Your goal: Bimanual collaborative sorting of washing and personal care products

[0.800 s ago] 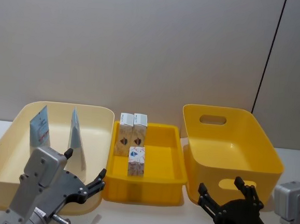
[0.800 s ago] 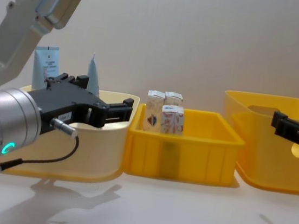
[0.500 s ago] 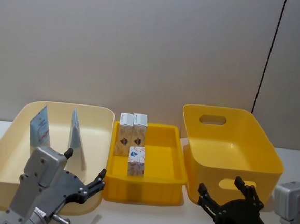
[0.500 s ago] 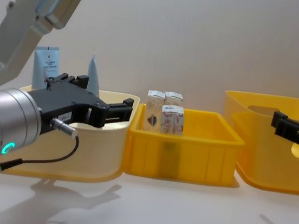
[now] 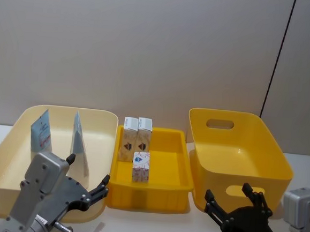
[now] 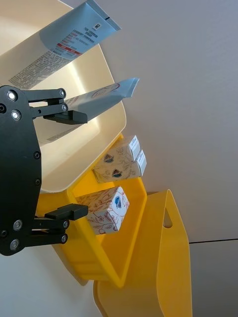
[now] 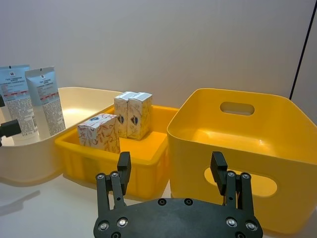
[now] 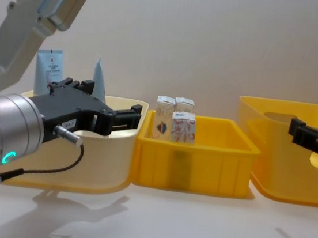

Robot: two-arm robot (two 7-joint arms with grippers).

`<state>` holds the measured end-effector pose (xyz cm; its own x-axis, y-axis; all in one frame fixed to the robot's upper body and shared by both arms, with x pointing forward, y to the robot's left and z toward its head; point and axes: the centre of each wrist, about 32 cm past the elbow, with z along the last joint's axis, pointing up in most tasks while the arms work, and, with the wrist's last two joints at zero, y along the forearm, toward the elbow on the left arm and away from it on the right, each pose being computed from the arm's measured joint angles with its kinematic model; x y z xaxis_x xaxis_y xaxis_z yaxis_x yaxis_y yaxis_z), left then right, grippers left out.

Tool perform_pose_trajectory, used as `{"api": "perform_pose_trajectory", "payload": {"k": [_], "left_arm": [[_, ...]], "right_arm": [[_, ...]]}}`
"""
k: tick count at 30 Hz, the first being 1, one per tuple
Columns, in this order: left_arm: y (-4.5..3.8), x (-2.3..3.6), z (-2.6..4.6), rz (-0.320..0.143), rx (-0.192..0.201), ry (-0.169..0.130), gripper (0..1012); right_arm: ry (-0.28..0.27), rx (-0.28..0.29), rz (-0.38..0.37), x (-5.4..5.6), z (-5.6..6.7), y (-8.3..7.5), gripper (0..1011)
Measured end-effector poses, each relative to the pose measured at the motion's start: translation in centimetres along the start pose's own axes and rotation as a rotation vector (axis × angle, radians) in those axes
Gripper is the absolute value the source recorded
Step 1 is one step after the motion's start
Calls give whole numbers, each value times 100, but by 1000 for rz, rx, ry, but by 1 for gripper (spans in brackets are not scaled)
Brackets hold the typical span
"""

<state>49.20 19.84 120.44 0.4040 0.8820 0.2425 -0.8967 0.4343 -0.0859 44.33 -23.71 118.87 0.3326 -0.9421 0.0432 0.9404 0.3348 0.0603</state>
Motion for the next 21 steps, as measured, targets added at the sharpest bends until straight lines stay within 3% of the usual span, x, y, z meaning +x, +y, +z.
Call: {"api": "perform_pose_trajectory", "payload": {"k": [15,21], "left_arm": [[0,0,0,0,0,0,1000],[0,0,0,0,0,0,1000]], "right_arm": [[2,-1,3,-10,6,9,1001],[11,-10,32,-57,84,55,1001]]}}
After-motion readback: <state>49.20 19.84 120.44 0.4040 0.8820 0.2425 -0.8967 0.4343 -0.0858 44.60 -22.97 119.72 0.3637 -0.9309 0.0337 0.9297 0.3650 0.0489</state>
